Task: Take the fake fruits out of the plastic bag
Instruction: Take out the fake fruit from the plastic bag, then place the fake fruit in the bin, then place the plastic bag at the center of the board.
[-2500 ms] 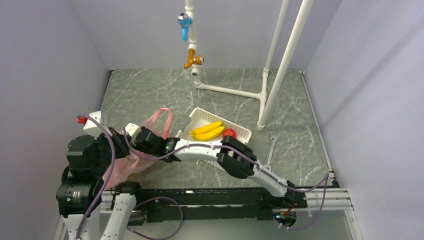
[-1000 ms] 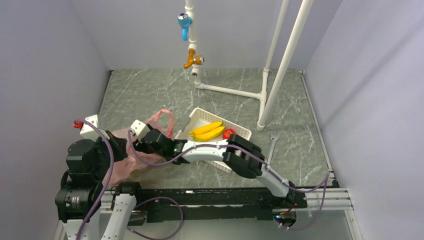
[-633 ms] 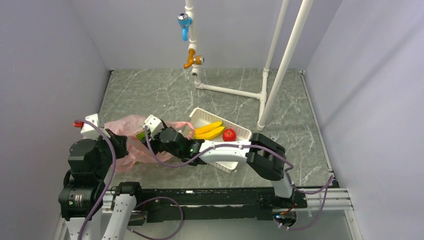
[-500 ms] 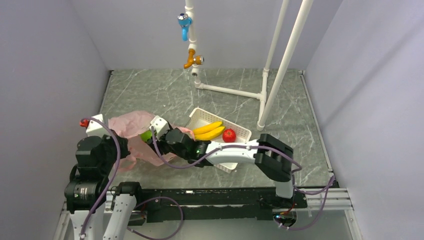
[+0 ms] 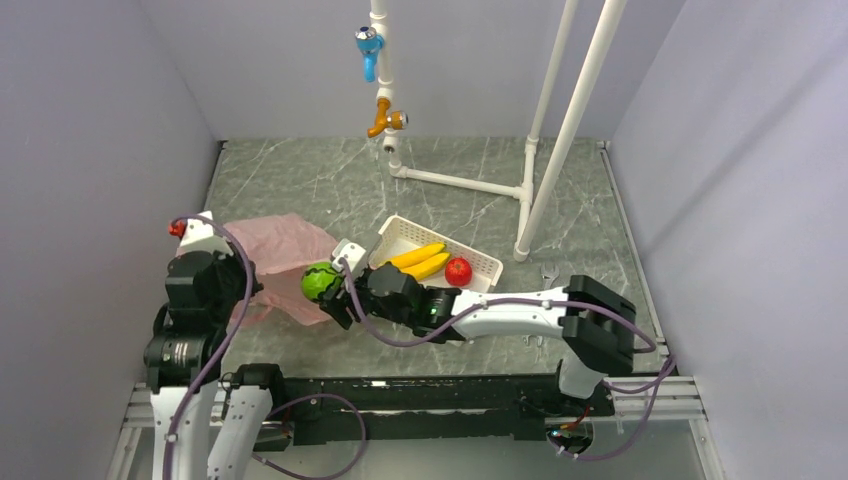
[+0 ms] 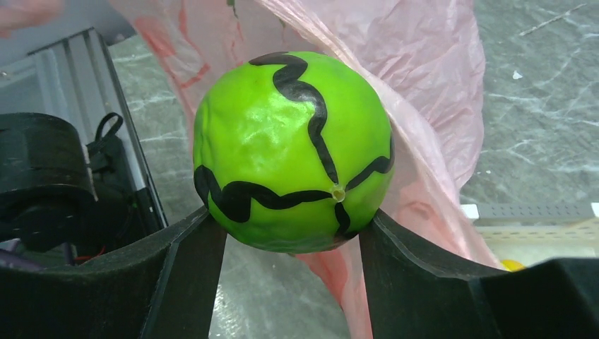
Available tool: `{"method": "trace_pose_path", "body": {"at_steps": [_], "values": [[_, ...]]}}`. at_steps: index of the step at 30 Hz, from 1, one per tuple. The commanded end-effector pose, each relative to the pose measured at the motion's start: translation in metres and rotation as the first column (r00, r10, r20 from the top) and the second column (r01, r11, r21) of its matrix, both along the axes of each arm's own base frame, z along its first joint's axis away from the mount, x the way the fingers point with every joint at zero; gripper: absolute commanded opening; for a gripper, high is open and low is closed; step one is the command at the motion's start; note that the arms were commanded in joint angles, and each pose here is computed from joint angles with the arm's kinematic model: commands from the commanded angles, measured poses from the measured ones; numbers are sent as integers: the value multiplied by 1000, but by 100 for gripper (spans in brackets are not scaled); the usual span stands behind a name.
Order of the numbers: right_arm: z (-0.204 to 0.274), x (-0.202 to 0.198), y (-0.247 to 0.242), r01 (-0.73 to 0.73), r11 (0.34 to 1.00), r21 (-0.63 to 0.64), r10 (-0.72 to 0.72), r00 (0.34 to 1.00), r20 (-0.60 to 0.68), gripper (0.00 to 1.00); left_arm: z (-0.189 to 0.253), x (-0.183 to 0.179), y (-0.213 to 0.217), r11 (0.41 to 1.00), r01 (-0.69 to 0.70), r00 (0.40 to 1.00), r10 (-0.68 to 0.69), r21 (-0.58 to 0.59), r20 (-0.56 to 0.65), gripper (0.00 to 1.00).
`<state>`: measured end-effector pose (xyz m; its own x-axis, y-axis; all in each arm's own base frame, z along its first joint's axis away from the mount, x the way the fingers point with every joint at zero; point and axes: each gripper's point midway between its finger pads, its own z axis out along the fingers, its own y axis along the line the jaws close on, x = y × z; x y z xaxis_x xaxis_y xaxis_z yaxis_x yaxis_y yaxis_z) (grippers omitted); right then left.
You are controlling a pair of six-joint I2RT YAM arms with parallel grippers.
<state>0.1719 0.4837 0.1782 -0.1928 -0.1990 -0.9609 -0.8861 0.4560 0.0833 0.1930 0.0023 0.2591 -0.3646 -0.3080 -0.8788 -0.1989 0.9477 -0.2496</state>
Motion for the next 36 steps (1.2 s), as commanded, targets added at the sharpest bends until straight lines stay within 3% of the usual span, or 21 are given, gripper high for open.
{"method": "trace_pose_path", "body": {"at_steps": [1,9,16,19,23,28,36], "values": [[49,-3,-20,32,995,97,-33,999,3,46,-2,23,16,996,-76,997,76,50,10,0],[37,13,-108,230,973,-20,-230,973,7,46,-13,35,41,975,-169,985,173,148,-19,0],[41,8,-143,248,968,-23,-249,967,-60,47,-9,50,38,977,-163,986,165,135,-3,0],[29,22,-165,352,933,-77,-356,934,-41,47,-6,59,42,972,-179,983,182,151,-4,0],[6,42,-205,462,877,-130,-474,877,-79,47,-19,77,50,962,-205,968,226,183,-105,0],[-28,47,-241,509,830,-228,-545,827,-138,47,-40,107,46,989,-132,968,142,64,-205,0],[-61,32,-252,487,807,-334,-569,794,-216,49,-58,111,80,973,-229,937,232,42,-261,0]]}}
